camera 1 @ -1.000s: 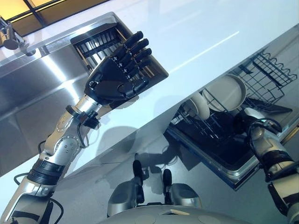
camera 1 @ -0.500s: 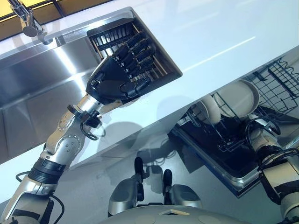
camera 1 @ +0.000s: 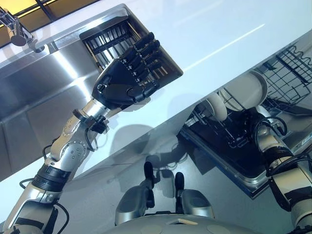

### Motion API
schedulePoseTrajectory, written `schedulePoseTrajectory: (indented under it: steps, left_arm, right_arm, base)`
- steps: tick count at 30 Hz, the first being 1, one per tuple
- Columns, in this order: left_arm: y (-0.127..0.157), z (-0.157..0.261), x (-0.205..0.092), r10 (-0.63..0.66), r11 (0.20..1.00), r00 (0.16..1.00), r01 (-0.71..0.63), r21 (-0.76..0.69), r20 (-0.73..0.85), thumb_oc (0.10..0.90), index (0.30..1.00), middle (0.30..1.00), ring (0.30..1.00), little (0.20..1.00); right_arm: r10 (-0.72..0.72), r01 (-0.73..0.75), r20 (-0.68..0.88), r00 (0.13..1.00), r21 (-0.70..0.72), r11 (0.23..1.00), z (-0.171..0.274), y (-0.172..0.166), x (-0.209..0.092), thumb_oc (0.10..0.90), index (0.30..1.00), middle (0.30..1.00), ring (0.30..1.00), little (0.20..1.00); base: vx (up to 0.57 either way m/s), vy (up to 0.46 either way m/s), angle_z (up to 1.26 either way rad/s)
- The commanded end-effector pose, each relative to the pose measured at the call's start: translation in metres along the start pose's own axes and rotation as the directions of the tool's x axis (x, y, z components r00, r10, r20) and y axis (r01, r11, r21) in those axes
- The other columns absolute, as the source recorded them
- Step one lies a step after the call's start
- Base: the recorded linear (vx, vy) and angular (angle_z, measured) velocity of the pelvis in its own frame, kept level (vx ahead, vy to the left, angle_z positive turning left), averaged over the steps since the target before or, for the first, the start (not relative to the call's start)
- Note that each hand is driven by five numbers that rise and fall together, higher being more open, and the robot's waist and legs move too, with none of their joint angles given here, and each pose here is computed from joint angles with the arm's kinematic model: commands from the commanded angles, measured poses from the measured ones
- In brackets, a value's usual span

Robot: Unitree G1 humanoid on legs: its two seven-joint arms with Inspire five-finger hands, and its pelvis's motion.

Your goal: Pick up plates and place into dishwasher.

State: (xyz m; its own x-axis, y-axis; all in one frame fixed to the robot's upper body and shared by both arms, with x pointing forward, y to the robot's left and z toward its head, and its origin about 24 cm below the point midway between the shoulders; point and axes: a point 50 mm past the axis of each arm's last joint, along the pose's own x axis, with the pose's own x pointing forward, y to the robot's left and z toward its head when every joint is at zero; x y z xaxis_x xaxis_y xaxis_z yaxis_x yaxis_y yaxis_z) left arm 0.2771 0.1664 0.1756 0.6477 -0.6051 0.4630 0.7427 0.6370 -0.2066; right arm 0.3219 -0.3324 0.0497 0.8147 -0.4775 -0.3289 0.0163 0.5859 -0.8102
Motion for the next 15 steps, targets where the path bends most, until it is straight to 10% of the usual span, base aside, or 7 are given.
schedulePoseTrajectory:
  steps: [1,15]
  left_arm:
    - [-0.023,0.028,0.03,-0.156,0.988,0.962,0.151,0.042,0.222,0.8,0.9,0.9,0.9,0.9]
    - [-0.019,0.024,0.028,-0.138,0.99,0.968,0.138,0.013,0.209,0.8,0.9,0.9,0.9,0.9]
  right_arm:
    - [-0.065,0.013,0.379,0.923,0.138,0.99,0.107,-0.02,-0.008,0.1,0.3,0.3,0.3,0.2]
    - [-0.175,0.099,0.388,0.905,0.206,0.973,0.112,-0.049,-0.009,0.1,0.3,0.3,0.3,0.2]
  base:
    - [0.05,0.024,-0.01]
    - [0.04,0.007,0.02]
